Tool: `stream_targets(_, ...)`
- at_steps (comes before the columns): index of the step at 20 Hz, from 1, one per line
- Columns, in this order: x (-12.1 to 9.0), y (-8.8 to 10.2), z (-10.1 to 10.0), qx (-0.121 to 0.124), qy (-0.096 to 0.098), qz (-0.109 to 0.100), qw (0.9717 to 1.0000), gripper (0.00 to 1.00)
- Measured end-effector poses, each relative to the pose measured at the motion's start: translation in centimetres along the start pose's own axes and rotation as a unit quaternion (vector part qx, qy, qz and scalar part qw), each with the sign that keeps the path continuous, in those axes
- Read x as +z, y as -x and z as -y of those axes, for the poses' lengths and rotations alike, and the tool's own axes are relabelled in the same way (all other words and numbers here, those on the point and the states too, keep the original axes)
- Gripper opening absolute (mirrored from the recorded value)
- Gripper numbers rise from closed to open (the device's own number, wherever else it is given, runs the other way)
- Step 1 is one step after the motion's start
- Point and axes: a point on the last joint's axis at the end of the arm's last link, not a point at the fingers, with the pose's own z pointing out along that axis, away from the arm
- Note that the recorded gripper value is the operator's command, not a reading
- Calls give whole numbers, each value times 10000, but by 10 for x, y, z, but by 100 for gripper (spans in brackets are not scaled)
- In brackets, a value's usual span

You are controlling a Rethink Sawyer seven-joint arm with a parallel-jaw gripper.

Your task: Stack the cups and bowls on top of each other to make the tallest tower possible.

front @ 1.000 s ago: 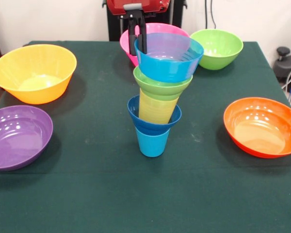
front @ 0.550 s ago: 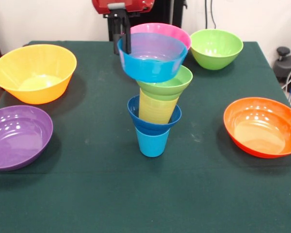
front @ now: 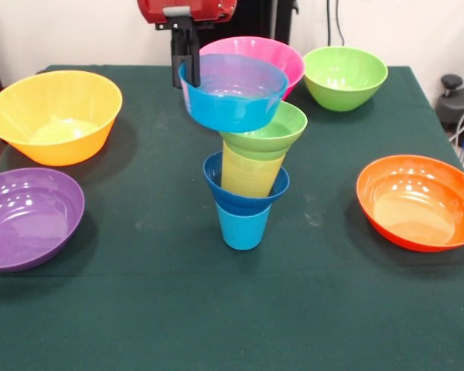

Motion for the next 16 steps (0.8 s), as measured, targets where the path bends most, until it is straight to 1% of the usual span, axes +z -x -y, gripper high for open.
stream_targets(9, 0, 1, -12, -79, 140, 193, 9997, 0)
stream_targets(16, 1, -2, -16, -116, 165, 189, 9996, 0)
